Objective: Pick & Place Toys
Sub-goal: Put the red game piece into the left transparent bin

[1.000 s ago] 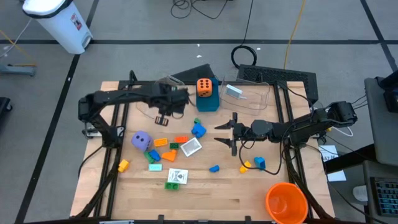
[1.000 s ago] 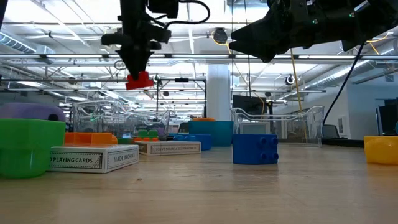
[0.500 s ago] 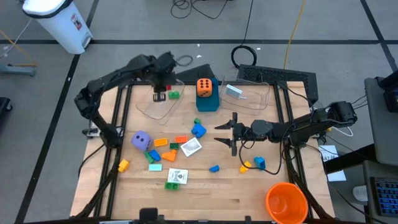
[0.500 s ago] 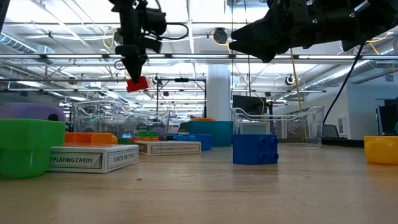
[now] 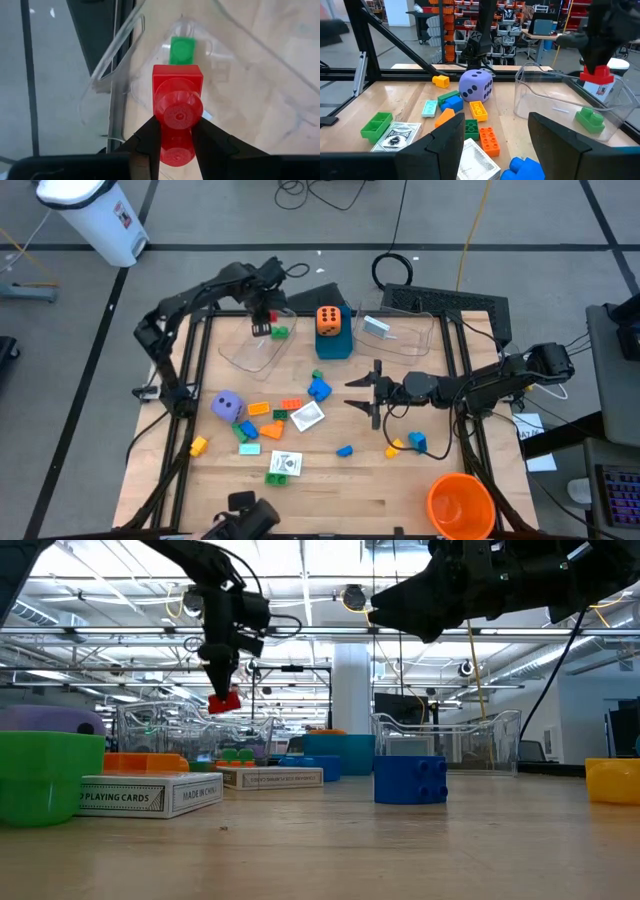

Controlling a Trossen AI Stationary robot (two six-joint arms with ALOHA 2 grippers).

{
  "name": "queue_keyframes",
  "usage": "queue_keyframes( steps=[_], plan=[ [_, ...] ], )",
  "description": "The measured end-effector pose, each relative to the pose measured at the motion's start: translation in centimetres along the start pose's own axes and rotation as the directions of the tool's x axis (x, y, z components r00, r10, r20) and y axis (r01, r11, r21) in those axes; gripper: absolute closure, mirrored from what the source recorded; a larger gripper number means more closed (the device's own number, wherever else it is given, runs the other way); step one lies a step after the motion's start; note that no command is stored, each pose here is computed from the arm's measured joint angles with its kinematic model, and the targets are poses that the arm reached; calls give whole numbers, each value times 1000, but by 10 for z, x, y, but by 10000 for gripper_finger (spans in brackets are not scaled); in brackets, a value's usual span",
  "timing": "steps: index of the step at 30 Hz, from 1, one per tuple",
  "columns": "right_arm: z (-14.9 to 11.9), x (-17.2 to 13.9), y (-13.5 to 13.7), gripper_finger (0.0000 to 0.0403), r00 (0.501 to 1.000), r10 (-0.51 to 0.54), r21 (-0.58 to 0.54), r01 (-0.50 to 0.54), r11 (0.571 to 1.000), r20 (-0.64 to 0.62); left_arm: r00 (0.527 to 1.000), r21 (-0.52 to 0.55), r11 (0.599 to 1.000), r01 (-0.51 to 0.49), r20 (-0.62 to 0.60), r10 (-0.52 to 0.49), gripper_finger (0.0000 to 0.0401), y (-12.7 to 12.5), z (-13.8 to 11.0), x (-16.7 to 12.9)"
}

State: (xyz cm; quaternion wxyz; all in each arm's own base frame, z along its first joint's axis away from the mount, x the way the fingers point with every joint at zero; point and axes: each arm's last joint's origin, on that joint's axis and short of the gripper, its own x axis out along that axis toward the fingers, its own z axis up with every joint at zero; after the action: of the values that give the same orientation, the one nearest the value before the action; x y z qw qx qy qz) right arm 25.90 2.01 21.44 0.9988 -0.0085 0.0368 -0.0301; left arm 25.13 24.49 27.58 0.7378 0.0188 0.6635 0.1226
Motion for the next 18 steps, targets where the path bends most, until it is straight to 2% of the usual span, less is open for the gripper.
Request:
queue_keyframes(
  steps=[9, 18],
  plan=[
    [0, 0, -1, 190, 1000, -2, -3, 2, 1000, -5, 995, -62, 997, 39, -90, -45, 304, 16, -1, 38],
    [-1, 0, -1, 190, 1000, -3, -5, 3, 1000, -9, 994, -96, 995, 41, -98, -51, 304, 26, 1, 62]
  ],
)
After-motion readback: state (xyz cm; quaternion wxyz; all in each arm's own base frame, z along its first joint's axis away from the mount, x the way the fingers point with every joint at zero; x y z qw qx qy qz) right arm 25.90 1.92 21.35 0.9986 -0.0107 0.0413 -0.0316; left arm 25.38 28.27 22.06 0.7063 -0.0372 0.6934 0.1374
